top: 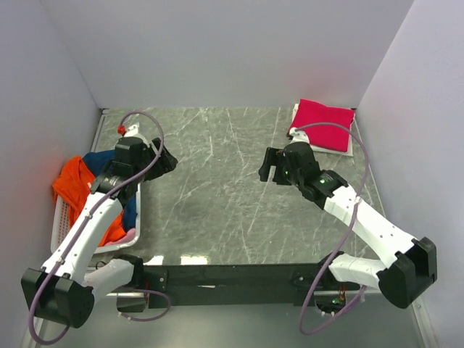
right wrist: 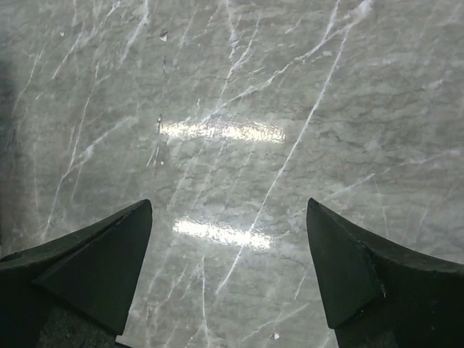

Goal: Fold and stack the t-shirts
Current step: Reset both grippers

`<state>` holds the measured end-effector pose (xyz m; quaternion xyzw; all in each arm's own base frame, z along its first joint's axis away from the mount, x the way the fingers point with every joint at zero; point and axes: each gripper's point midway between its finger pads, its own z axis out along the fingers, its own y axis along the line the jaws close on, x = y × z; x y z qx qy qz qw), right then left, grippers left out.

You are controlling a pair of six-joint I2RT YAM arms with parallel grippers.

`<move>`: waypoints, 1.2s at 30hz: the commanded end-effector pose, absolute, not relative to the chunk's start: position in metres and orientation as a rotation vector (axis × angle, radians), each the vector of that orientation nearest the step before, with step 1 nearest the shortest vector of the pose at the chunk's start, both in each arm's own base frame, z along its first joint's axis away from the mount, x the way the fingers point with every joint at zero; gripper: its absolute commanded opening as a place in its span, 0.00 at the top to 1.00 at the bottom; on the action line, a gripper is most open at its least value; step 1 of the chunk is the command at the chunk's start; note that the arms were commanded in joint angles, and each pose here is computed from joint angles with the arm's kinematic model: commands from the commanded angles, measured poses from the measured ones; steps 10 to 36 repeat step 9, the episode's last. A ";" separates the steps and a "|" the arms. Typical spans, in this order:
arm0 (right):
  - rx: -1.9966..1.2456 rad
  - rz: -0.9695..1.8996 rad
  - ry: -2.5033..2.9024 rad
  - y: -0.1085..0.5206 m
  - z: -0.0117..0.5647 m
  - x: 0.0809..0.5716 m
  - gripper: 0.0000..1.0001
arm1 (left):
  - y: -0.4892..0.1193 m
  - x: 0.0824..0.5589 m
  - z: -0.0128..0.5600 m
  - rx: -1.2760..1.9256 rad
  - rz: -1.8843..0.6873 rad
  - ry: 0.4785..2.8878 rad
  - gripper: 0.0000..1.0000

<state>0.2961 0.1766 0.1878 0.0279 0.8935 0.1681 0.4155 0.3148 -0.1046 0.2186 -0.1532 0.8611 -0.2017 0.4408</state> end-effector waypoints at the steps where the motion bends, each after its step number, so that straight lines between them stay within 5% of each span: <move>1: 0.106 0.400 2.207 0.166 0.195 0.290 0.07 | -0.094 0.307 0.219 -0.439 -0.454 2.116 0.26; 36: 0.062 0.367 2.221 0.153 0.194 0.273 0.07 | -0.080 0.288 0.211 -0.488 -0.384 2.165 0.23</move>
